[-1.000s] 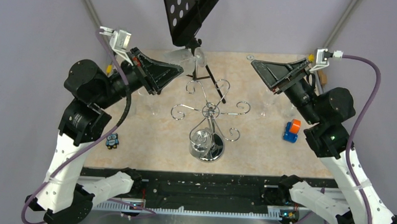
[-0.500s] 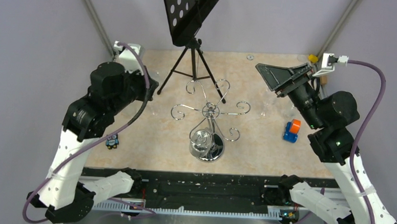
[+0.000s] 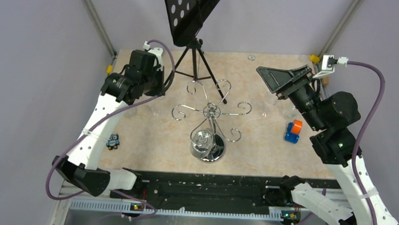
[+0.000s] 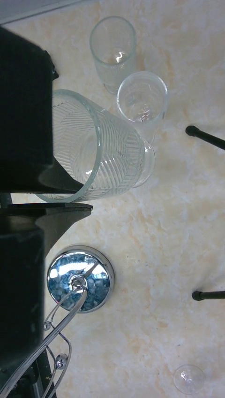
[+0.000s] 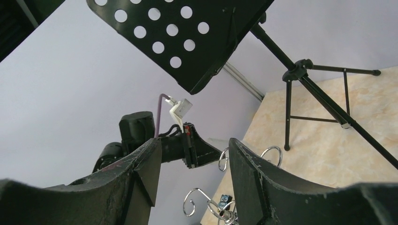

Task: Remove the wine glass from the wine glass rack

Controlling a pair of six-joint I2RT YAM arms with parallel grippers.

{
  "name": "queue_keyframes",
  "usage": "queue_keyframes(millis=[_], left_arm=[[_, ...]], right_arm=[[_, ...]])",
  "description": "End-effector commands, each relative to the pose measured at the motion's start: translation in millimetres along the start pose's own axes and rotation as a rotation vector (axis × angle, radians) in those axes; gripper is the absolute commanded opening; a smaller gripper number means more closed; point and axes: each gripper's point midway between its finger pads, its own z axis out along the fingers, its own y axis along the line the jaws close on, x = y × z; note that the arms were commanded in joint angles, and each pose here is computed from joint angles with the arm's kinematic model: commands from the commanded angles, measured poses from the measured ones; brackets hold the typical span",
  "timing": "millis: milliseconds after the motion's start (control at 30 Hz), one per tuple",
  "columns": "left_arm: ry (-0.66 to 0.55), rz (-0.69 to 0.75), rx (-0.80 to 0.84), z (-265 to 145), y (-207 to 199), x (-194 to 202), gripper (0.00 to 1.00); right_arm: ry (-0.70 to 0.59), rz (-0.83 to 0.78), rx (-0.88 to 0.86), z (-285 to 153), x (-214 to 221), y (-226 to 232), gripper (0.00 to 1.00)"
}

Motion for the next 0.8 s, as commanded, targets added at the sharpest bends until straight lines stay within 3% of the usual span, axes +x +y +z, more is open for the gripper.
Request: queue_keyframes(millis=[0,400,767], left_arm=[[-0.053,-0.052,0.101,12,-4,-14,0.0],[0.182,-0.122,0.082,100,2,23,0.0],[0.352,-0.175,0.074,154,2,52,0.0]], right_arm=[[-0.041,-0.032,-0.02,-10,-12,10,0.55],[-0.023,-0.025,-0.001,-18,-1,-1,0.55],[-0.039,-0.032,0.031,-32,-4,-6,0.55]])
